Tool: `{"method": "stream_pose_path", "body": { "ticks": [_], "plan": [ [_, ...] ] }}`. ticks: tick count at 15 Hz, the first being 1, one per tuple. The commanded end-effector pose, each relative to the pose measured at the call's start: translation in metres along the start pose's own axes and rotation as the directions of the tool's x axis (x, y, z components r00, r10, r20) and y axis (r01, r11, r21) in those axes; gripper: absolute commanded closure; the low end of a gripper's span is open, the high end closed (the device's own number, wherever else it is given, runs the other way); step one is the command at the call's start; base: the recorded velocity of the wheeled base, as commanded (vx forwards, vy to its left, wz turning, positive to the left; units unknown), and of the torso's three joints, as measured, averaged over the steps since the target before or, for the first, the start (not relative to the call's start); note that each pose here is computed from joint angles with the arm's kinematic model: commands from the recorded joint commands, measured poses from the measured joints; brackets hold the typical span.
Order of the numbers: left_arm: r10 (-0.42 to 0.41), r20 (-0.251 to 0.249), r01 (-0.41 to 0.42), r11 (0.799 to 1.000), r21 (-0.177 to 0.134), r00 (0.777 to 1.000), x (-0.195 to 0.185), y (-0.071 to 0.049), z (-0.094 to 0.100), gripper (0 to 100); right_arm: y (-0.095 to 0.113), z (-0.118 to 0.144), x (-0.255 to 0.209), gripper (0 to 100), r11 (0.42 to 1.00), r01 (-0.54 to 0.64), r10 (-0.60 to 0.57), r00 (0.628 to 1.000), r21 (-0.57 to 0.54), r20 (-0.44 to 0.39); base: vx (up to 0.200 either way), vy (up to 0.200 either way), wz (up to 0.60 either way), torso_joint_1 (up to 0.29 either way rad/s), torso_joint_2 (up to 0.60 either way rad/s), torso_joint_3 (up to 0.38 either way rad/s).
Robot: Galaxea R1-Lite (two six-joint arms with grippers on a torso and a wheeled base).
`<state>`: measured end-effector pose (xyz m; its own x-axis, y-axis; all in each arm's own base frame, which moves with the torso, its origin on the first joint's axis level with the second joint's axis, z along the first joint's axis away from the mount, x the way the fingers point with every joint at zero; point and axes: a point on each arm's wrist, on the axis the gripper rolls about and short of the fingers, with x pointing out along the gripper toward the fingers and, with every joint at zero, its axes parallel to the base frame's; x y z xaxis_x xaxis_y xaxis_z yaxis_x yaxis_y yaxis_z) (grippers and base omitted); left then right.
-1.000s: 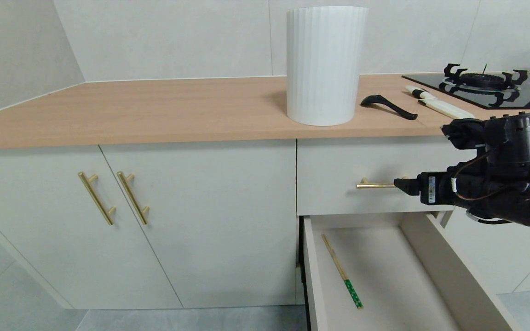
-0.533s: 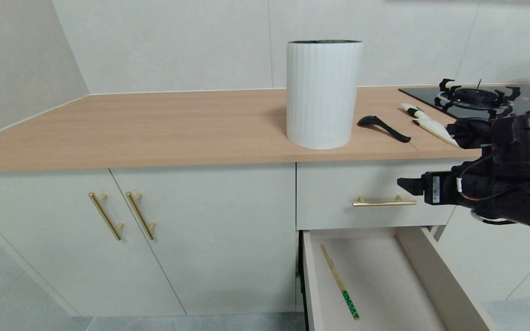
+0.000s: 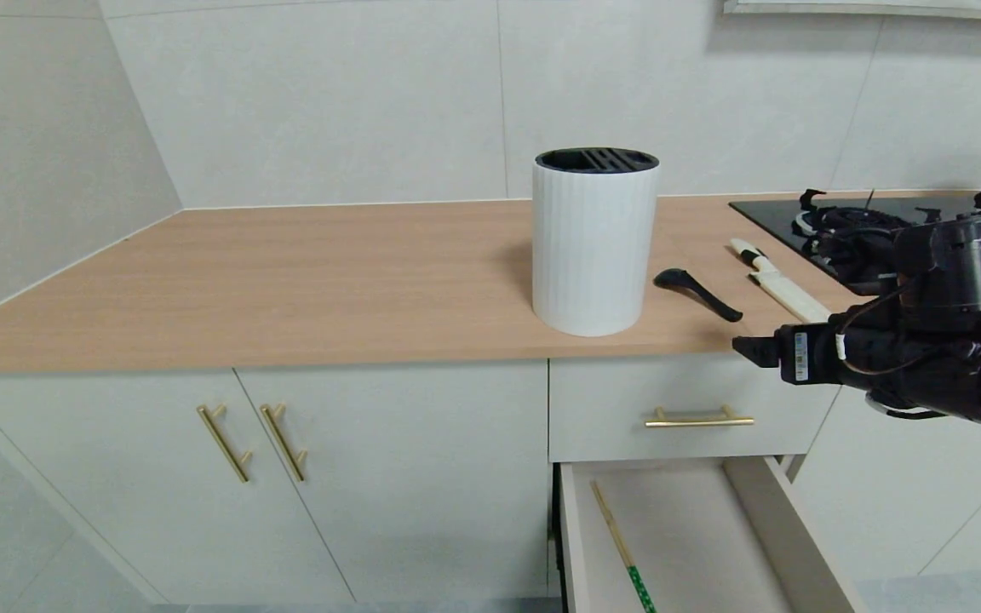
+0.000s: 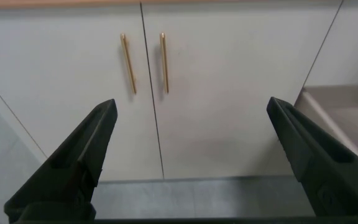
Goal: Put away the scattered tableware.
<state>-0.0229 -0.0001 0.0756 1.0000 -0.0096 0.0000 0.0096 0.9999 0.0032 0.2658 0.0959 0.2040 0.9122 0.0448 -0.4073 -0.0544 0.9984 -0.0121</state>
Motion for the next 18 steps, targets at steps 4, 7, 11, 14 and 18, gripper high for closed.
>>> {"method": "stream_pose_path", "body": {
  "ticks": [4,7,11,14,18],
  "plan": [
    [0.0,0.0,0.0,1.0,0.0,1.0,0.0,0.0,0.0,0,0.002,-0.004,0.006,0,1.0,0.0,0.0,1.0,-0.006,-0.02,0.0,0.0,0.0,0.135,-0.33,-0.19],
    [0.0,-0.002,0.0,1.0,0.0,1.0,0.0,0.0,0.0,0,0.002,-0.005,0.008,0,1.0,0.001,-0.001,1.0,-0.008,-0.026,0.0,0.0,0.0,0.012,-0.03,-0.012],
    [0.0,-0.003,0.0,1.0,0.0,1.0,0.0,0.0,0.0,0,0.004,0.004,0.017,0,0.999,-0.029,0.029,1.0,-0.02,0.013,0.0,0.0,0.0,0.0,0.0,0.0],
    [0.0,-0.003,0.0,1.0,0.0,1.0,0.0,0.0,0.0,0,-0.004,0.019,0.032,0,0.995,-0.096,0.097,0.994,-0.011,0.049,0.0,0.0,0.0,0.0,0.0,0.0],
    [0.0,-0.002,0.0,1.0,0.0,1.0,0.0,0.0,0.0,0,-0.02,0.024,0.063,0,0.984,-0.177,0.177,0.983,0.009,0.056,0.0,0.0,0.0,0.0,0.0,0.0]
  ]
}}
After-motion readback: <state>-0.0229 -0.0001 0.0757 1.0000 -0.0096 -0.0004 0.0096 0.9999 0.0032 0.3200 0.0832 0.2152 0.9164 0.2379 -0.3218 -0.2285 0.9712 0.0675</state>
